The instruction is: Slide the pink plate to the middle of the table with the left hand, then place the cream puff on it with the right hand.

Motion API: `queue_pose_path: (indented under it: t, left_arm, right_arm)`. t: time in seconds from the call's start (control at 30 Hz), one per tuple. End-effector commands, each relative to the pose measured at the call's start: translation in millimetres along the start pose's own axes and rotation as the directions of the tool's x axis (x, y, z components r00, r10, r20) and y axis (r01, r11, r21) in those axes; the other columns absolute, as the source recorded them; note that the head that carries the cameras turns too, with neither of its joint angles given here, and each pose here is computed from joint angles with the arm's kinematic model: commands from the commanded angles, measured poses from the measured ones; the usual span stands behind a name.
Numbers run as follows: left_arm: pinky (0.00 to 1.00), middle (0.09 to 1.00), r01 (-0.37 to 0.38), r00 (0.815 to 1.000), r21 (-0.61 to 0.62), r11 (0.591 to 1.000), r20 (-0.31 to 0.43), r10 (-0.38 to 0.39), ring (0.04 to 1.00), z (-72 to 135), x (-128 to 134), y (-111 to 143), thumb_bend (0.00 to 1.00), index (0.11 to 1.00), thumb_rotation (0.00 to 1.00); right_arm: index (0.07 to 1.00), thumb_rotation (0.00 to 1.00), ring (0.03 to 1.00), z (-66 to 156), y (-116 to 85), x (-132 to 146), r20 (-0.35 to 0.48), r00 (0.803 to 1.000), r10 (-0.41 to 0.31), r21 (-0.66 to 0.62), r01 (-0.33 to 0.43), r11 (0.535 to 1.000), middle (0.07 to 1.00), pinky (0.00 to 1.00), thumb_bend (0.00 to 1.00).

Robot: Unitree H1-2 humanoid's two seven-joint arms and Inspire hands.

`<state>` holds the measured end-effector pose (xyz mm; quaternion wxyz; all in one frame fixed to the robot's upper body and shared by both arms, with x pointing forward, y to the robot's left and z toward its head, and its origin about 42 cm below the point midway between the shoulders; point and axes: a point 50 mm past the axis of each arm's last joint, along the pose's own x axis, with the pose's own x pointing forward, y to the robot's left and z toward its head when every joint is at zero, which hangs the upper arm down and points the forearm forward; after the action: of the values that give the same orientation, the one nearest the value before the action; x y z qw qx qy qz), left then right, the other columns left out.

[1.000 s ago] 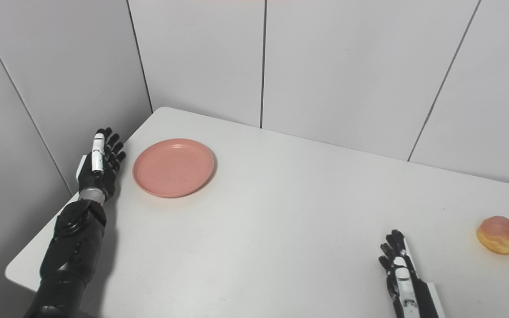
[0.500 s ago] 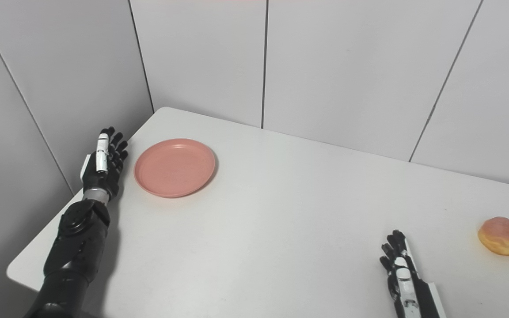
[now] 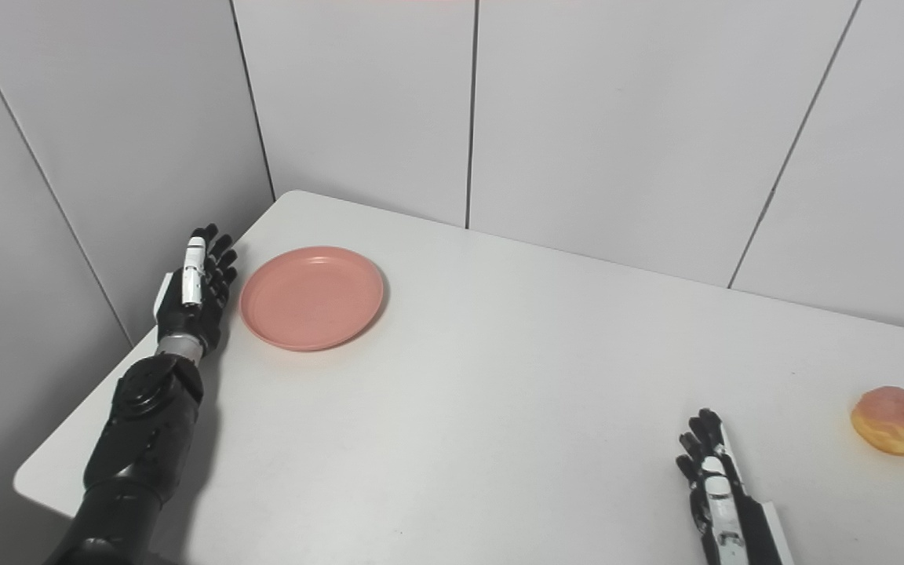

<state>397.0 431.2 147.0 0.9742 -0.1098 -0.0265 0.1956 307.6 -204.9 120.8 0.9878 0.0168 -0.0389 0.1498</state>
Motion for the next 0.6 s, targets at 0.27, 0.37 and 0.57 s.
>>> queue_pose_path:
  t: [0.27, 0.37, 0.57]
  left_arm:
    - [0.97, 0.946, 0.111, 0.993, -0.028, 0.993, -0.025, -0.112, 0.949, -4.7, -2.9, -36.0, 0.40, 0.939, 1.00]
    - [0.97, 0.943, 0.133, 0.991, -0.024, 0.991, -0.021, -0.133, 0.949, -4.9, -6.5, -43.8, 0.38, 0.937, 1.00]
    - [0.98, 0.963, 0.173, 0.984, -0.023, 0.985, -0.032, -0.174, 0.958, -7.3, -13.6, -59.7, 0.40, 0.947, 1.00]
  right_arm:
    - [1.000, 1.00, 1.000, -1.4, -2.6, 2.3, -0.010, 1.000, -0.016, -0.008, 0.016, 1.000, 1.000, 1.00, 0.17]
    - [1.000, 1.00, 1.000, -0.8, -2.3, 2.5, -0.008, 1.000, -0.013, 0.000, 0.013, 1.000, 1.000, 1.00, 0.17]
    - [1.000, 1.00, 1.000, -1.3, -2.3, 2.8, -0.007, 1.000, -0.017, 0.001, 0.017, 1.000, 1.000, 1.00, 0.18]
